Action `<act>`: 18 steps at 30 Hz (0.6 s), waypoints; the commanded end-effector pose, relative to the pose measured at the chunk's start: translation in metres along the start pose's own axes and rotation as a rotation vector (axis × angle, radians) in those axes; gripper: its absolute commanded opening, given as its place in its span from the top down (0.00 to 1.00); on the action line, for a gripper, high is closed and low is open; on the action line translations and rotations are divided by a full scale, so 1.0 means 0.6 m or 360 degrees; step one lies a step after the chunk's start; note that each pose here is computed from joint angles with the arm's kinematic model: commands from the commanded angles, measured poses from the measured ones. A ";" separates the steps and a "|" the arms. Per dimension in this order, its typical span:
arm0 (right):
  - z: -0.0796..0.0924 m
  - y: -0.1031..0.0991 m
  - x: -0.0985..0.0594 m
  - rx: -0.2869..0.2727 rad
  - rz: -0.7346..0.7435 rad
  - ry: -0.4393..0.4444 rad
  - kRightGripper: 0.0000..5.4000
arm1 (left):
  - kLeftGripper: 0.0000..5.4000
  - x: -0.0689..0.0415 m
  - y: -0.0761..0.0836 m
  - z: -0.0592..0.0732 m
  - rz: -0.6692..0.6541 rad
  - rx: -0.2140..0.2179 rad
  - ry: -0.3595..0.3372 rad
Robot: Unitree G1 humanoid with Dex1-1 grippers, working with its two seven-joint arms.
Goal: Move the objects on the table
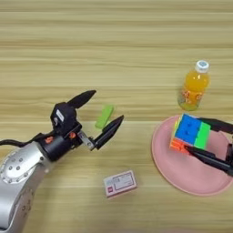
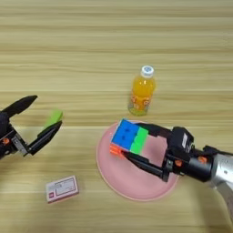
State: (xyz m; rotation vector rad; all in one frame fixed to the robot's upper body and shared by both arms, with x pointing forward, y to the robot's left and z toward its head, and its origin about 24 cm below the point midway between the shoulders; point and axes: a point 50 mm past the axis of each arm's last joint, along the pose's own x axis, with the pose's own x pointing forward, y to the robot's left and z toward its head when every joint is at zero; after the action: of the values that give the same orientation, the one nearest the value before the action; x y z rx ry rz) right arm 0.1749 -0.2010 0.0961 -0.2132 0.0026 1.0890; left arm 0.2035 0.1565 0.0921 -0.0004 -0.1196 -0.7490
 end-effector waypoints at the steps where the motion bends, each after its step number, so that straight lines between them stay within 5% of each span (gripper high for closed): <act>1: -0.015 0.000 -0.005 -0.0053 -0.0072 0.0054 0.39 | 0.00 0.008 0.002 -0.017 0.0115 0.0047 0.0010; 7: -0.031 -0.009 -0.010 -0.0082 -0.0152 0.0095 0.39 | 0.00 0.018 0.006 -0.023 0.0342 0.0160 -0.0045; 15: -0.047 -0.021 -0.010 -0.0088 -0.0247 0.0121 0.39 | 0.00 0.020 0.012 -0.022 0.0601 0.0174 -0.0127; 18: -0.060 -0.021 -0.012 -0.0069 -0.0261 0.0166 0.39 | 0.00 0.020 0.016 -0.027 0.0643 0.0291 -0.0104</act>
State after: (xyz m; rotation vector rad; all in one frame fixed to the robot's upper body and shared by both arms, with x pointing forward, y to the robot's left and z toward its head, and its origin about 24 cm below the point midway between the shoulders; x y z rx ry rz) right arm 0.1845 -0.2186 0.0670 -0.2871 0.0460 0.9174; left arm 0.2175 0.1530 0.0786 0.0703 -0.2275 -0.3573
